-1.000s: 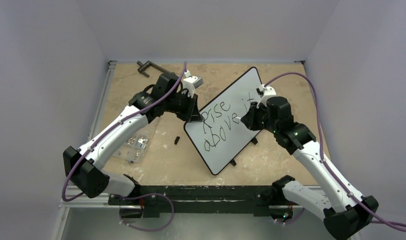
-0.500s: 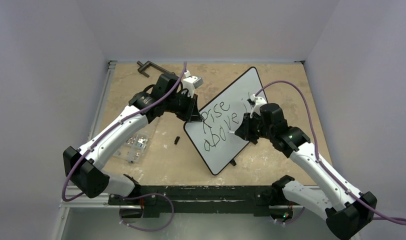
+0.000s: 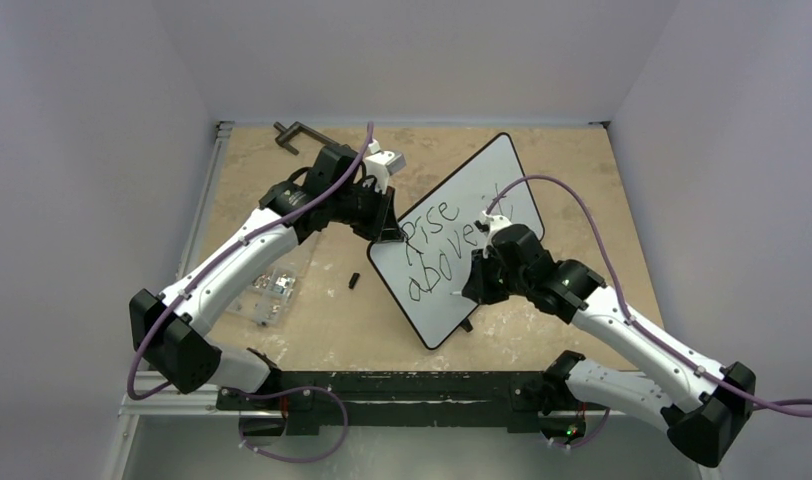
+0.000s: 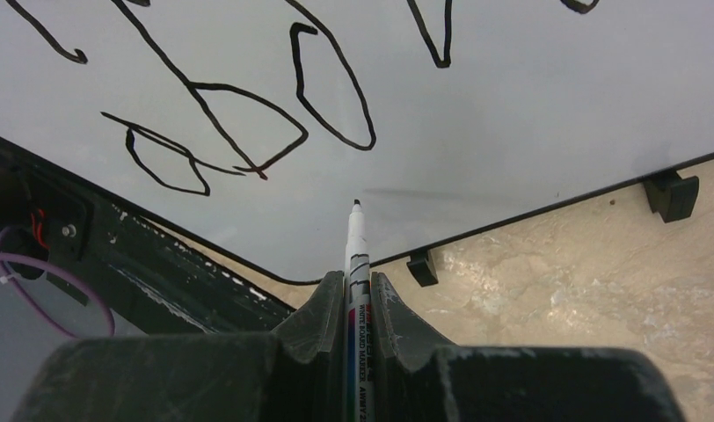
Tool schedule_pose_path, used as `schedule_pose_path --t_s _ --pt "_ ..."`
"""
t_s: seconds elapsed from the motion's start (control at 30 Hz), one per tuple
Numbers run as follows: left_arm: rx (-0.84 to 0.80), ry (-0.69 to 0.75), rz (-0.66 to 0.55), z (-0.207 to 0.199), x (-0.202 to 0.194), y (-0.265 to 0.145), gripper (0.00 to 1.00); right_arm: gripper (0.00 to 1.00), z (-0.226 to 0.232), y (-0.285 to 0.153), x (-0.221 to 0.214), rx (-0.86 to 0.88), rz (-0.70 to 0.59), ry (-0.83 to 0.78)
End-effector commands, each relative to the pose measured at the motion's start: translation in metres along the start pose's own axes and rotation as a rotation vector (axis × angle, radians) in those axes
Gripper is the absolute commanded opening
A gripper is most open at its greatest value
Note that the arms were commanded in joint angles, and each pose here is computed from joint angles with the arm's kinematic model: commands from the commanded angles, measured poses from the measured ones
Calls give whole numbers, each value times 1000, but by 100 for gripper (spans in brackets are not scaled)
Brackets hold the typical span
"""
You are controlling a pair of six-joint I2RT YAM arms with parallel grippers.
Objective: Write a sentence on the whiteboard
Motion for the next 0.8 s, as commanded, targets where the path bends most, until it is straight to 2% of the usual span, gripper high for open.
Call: schedule_pose_path --t_s 0.0,0.33,0.77 --pt "207 51 48 45 -7 -4 0 0 -3 -4 -3 -44 -17 47" --pt "194 44 43 43 -6 -4 0 0 -5 7 2 -82 -57 68" --pt "172 41 39 40 -6 -3 0 0 11 19 5 -41 -52 44"
Point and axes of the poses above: each gripper's point midway between its finger pads, its own y axis out along the fingers, its own z axis along the line the jaws close on, x = y × z, the point moved 1 cm from there along -y, back along the fingers, and after that the axes turned 15 degrees about y, right-handed, at the moved point
